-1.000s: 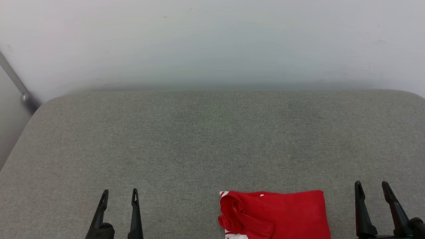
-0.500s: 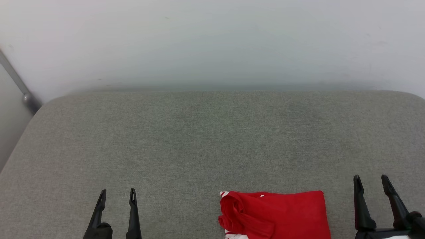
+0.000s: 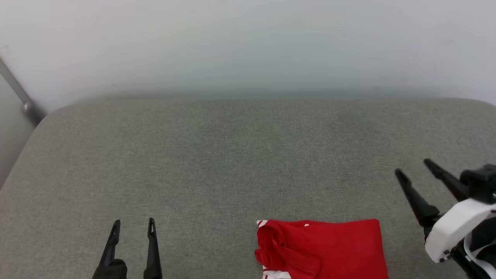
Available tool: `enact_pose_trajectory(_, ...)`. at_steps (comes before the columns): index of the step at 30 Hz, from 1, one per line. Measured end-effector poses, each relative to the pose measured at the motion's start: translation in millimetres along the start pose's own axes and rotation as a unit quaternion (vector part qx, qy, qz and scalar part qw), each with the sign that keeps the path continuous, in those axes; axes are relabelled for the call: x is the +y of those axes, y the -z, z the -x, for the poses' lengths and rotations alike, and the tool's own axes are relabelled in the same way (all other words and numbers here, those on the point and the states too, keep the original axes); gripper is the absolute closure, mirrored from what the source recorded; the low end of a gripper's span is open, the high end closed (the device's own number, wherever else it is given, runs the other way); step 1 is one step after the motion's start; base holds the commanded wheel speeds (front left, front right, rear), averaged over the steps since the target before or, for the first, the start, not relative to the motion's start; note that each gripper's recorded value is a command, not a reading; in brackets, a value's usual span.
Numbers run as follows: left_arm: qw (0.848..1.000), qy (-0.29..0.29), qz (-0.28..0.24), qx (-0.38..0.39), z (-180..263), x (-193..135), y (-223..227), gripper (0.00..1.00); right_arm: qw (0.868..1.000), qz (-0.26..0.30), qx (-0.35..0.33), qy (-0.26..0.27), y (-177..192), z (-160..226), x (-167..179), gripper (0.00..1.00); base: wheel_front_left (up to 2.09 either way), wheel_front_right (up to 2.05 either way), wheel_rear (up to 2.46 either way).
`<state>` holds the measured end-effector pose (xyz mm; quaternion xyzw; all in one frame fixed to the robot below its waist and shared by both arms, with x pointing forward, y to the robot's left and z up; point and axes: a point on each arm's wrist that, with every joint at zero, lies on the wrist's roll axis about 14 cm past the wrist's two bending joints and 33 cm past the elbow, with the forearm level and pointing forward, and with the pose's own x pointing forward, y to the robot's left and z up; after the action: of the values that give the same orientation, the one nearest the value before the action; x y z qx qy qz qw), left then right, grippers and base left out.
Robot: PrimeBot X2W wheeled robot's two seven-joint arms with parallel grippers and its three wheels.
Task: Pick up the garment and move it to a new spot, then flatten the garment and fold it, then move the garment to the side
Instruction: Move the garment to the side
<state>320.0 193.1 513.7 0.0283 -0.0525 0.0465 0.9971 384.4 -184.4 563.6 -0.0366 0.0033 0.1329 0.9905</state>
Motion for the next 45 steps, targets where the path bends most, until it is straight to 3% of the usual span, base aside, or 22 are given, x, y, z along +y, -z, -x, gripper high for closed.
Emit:
enact_pose_trajectory(3, 1.0, -0.002, -0.001, 0.004, -1, 1, 3, 0.0, 0.993, -0.024, 0.108, -0.042, 23, -1, 8, 0.0, 0.0, 0.0, 0.0)
enact_pose_trajectory(5, 1.0, -0.004, -0.001, 0.008, -3, 2, 4, 0.0, 0.98, -0.055, 0.179, -0.062, 41, 4, 10, 0.0, 0.0, 0.0, 0.0)
enact_pose_trajectory(13, 1.0, 0.0, 0.0, 0.011, -23, 0, 8, 0.0, 0.902, -0.132, 0.396, -0.113, 111, 32, 16, 0.0, 0.0, 0.0, 0.0)
enact_pose_trajectory(20, 1.0, -0.007, -0.002, 0.019, -38, 3, 16, 0.0, 0.842, -0.216, 0.473, -0.145, 155, 40, 44, 0.0, 0.0, 0.0, 0.0)
enact_pose_trajectory(25, 1.0, -0.012, -0.006, 0.028, -49, 7, 24, 0.0, 0.811, -0.268, 0.494, -0.162, 177, 33, 68, 0.0, 0.0, 0.0, 0.0)
enact_pose_trajectory(31, 0.999, -0.02, -0.011, 0.044, -54, 13, 35, 0.0, 0.782, -0.272, 0.527, -0.193, 195, 28, 87, 0.0, 0.0, 0.0, 0.0)
enact_pose_trajectory(32, 0.999, -0.022, -0.012, 0.045, -56, 14, 36, 0.0, 0.778, -0.268, 0.532, -0.197, 198, 28, 88, 0.07, 0.0, 0.0, 0.0)
enact_pose_trajectory(33, 0.999, -0.023, -0.013, 0.046, -56, 15, 37, 0.0, 0.776, -0.266, 0.536, -0.201, 200, 28, 89, 0.77, 0.0, 0.0, 0.0)
enact_pose_trajectory(34, 0.998, -0.025, -0.013, 0.049, -55, 16, 39, 0.0, 0.775, -0.263, 0.538, -0.203, 201, 28, 90, 1.0, 0.0, 0.0, 0.0)
enact_pose_trajectory(39, 0.998, -0.029, -0.014, 0.052, -54, 17, 40, 0.0, 0.778, -0.253, 0.533, -0.213, 200, 27, 94, 1.0, 0.0, 0.0, 0.0)
enact_pose_trajectory(45, 0.999, -0.025, -0.009, 0.042, -53, 13, 34, 0.0, 0.807, -0.229, 0.5, -0.215, 182, 22, 87, 1.0, 0.0, 0.0, 0.0)
